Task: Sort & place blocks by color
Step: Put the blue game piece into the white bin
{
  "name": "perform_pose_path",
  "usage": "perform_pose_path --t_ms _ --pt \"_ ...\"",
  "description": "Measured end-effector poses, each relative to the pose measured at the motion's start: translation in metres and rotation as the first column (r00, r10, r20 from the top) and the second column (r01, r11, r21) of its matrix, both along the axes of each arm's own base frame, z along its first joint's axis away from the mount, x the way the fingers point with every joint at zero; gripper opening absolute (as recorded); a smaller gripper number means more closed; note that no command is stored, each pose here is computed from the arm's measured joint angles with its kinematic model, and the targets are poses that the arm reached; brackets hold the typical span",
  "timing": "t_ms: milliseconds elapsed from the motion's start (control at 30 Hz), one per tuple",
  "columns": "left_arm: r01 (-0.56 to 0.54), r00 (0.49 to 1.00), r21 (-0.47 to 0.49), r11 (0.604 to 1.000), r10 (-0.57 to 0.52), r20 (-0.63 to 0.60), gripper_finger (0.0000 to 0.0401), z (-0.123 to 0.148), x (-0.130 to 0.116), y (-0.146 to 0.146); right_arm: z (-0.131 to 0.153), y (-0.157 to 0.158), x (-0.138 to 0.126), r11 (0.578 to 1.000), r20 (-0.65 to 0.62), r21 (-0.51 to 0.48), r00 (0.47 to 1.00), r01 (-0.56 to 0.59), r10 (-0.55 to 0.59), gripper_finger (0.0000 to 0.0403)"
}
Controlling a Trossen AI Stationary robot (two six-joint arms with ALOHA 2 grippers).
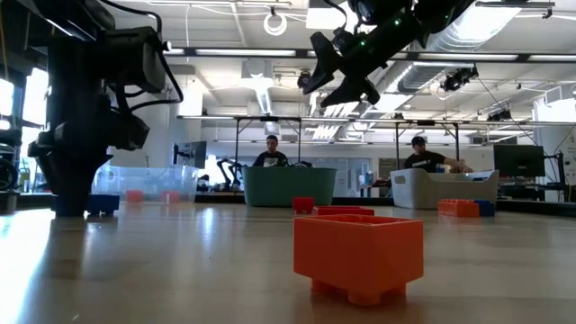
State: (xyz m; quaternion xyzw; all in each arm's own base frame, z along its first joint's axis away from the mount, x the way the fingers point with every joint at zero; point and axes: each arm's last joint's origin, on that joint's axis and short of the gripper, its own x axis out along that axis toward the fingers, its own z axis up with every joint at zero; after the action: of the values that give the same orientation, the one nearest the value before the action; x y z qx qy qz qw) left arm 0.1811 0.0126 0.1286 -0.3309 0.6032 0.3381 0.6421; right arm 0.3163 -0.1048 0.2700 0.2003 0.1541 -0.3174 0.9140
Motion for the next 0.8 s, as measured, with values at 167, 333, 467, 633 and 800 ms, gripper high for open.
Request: perform_pose_path --t_ms 167,333,467,633,800 --pt "0.126 0.991 0.039 0.991 -0.127 0.046 0.0107 0.009 0.006 0.001 0.0 0.014 0.005 0.985 0.06 0.102 0.989 -0.141 0.136 0.0243" --pt "0.262 0.947 0.111 0.959 -0.278 0.159 0.0107 0.027 0.021 0.003 0.002 0.03 0.01 0.936 0.164 0.266 0.968 -0.23 0.192 0.0243" --pt "0.367 0.865 0.195 0.909 -0.411 0.287 0.0107 0.045 0.042 0.004 0.003 0.045 0.014 0.906 0.206 0.33 0.957 -0.264 0.204 0.0243" --pt "0.472 0.759 0.355 0.807 -0.577 0.302 0.0107 0.068 0.06 0.006 0.003 0.059 0.016 0.852 0.262 0.466 0.957 -0.24 0.126 0.0243" --pt "0.569 0.629 0.49 0.66 -0.733 0.257 0.0107 0.089 0.072 0.007 0.003 0.069 0.017 0.806 0.288 0.555 0.957 -0.204 0.044 0.0243"
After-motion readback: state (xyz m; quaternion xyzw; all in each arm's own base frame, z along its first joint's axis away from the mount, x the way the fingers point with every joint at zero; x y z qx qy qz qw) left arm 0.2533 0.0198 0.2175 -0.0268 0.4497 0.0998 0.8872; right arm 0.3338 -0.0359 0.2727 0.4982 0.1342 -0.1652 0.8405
